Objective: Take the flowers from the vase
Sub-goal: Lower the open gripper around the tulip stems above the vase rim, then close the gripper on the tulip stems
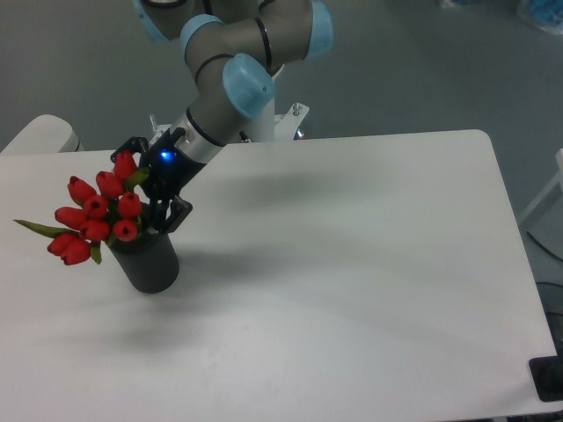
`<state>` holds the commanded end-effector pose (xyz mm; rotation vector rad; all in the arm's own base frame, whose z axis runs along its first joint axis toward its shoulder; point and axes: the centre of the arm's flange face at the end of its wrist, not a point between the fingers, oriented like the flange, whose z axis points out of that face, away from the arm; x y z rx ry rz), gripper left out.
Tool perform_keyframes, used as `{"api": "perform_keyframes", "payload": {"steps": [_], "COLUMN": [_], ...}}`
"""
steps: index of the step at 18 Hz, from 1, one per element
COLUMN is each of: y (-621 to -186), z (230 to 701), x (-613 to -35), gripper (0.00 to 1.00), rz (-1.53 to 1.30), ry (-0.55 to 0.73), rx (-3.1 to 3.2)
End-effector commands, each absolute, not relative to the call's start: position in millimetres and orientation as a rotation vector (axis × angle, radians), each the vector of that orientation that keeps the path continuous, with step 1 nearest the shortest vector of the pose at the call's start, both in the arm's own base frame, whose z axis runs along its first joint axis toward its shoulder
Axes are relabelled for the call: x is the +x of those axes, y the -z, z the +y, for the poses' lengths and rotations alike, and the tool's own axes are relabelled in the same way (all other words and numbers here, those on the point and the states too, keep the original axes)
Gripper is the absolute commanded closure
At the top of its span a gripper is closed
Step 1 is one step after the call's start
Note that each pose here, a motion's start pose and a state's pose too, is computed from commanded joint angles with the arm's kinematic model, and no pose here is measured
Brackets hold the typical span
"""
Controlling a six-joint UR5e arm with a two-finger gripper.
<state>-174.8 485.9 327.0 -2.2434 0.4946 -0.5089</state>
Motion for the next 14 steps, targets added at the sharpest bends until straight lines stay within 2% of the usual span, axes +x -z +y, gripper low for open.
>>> {"api": "perform_keyframes", "payload": {"steps": [9,11,14], "y": [-321.0,-320.1,-323.1], "z": [495.4,497.5,498.5], "x": [-169.5,-170.6,-173.5], "gripper": [0.01,0.16,0.25], "rz": [0.506,0.503,0.499], "ry": [0.549,0.558,0.559], "rx": [-2.221,-2.214,-2.2]}}
